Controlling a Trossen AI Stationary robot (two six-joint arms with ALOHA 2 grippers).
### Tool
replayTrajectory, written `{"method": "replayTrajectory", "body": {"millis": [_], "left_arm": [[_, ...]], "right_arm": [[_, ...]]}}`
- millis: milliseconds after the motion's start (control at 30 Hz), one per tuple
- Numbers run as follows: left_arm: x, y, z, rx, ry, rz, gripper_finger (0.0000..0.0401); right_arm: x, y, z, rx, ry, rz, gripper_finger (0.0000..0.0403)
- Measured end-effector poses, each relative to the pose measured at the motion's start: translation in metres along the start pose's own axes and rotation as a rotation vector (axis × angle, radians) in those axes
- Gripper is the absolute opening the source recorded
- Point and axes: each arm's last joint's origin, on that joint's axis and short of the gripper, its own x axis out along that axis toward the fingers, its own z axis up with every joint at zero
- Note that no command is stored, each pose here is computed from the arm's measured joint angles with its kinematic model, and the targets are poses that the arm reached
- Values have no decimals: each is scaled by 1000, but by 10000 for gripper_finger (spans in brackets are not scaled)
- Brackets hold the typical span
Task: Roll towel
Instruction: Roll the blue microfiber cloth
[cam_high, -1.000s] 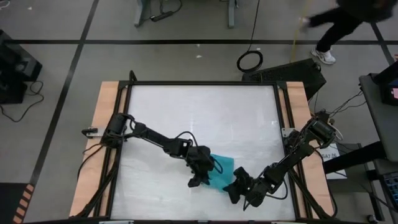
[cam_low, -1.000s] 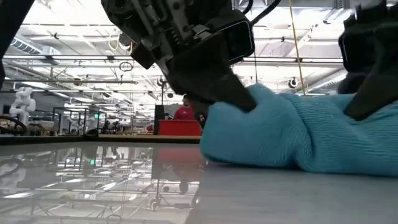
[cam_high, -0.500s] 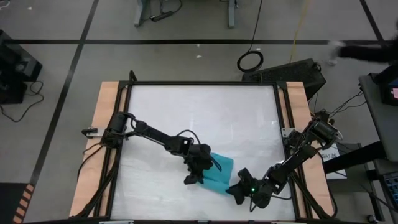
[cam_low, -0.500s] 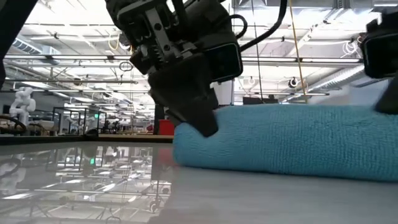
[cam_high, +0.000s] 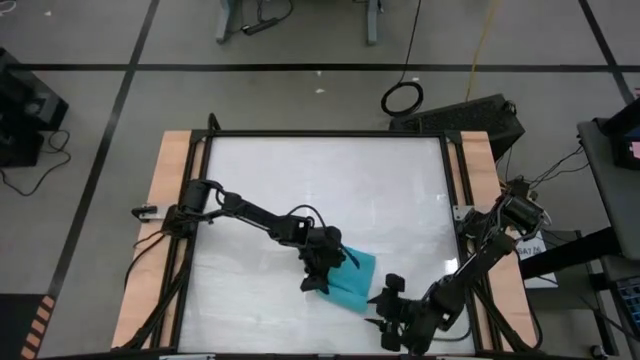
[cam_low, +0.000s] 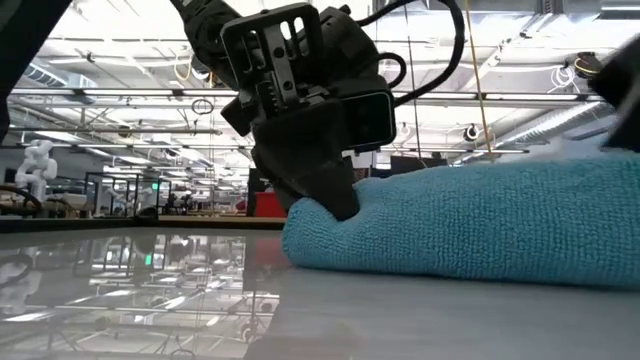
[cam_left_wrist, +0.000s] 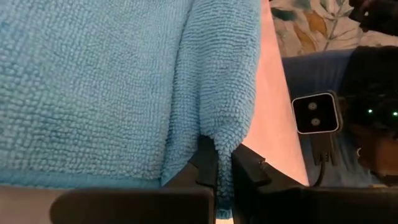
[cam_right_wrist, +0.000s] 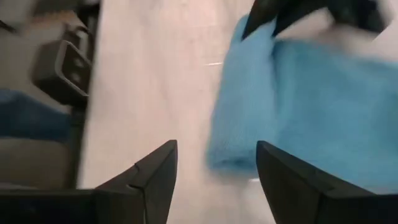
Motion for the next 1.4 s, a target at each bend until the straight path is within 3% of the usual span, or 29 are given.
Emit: {"method": "replayTrajectory", "body": {"millis": [133, 267, 433, 767, 933, 1200, 1300, 1400], "left_arm": [[1, 2, 0, -16, 0, -11, 17], [-1, 4, 2, -33, -11, -36, 17], [-6, 8, 4, -63, -16, -60, 17], [-6, 9, 3, -82, -8, -72, 24], [-7, 8, 4, -52, -19, -58, 71], [-29, -16, 13, 97, -72, -35, 200], [-47, -36, 20, 208, -122, 20, 210], [-54, -55, 15, 336, -106, 156, 204]], "right_arm": [[-2, 13, 14, -172, -12, -115, 210], [6, 26, 22, -334, -14, -137, 219], [25, 29, 10, -403, 46, -163, 230], [43, 15, -13, -363, 126, -326, 216], [52, 11, -14, -297, 140, -338, 191], [53, 8, -13, -193, 151, -344, 85], [54, 8, -13, -135, 155, -342, 41], [54, 8, -12, -84, 151, -342, 12]]}}
